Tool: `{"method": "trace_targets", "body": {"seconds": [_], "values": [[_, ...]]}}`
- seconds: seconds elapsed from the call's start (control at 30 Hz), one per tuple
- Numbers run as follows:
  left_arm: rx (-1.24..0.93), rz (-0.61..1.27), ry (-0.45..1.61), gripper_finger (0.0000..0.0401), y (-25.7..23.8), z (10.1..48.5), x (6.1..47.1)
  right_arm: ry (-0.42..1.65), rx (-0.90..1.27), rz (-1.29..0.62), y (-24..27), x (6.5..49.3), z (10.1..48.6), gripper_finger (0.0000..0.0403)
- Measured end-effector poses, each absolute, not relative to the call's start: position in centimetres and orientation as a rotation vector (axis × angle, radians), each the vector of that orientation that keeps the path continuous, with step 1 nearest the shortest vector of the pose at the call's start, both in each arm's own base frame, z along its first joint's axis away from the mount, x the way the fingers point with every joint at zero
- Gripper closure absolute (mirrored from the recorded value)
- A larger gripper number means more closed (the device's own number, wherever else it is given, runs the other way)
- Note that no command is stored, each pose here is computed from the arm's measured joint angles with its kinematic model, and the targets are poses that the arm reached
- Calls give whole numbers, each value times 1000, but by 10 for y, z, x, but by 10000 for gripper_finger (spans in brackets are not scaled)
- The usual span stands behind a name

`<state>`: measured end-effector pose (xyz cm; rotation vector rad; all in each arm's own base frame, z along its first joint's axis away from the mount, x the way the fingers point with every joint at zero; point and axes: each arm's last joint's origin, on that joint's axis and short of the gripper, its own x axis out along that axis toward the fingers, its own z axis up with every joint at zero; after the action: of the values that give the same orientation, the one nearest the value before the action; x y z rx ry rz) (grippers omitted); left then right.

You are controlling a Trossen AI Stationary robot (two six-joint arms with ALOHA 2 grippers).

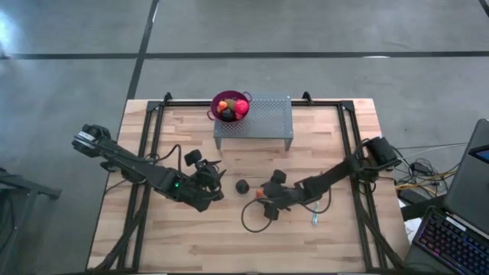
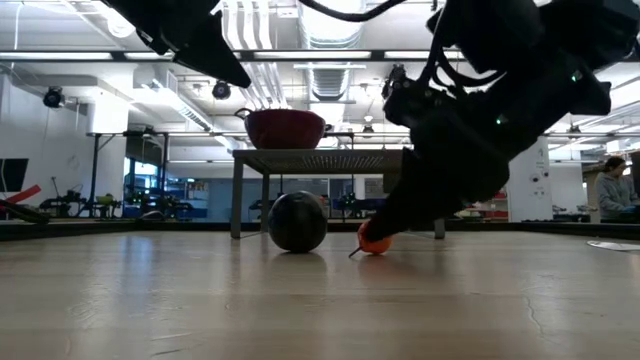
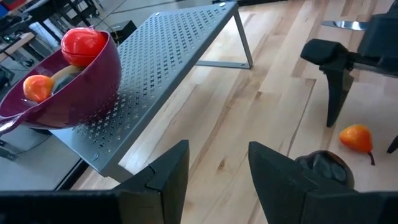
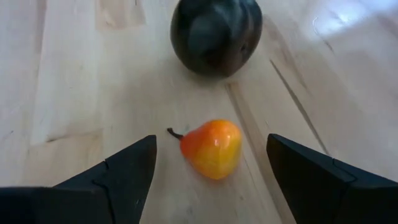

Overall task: Pick & Place Fruit
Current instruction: Put the yellow pear into the purple strainer bowl on the shelf

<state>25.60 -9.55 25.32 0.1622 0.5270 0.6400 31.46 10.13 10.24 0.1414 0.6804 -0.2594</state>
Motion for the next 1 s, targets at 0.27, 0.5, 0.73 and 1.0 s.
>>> {"method": "trace_targets", "body": {"seconds": [0.27, 0.5, 0.73, 1.0], "values": [[163, 640, 528, 229, -96, 253, 256, 674, 149, -259, 101, 315, 101, 114], [163, 640, 528, 229, -96, 253, 256, 674, 151, -264, 100, 316, 101, 137], [163, 640, 528, 229, -96, 253, 256, 676, 152, -260, 100, 316, 101, 156], [164, 640, 528, 229, -96, 253, 256, 686, 172, -234, 100, 316, 101, 174]]}}
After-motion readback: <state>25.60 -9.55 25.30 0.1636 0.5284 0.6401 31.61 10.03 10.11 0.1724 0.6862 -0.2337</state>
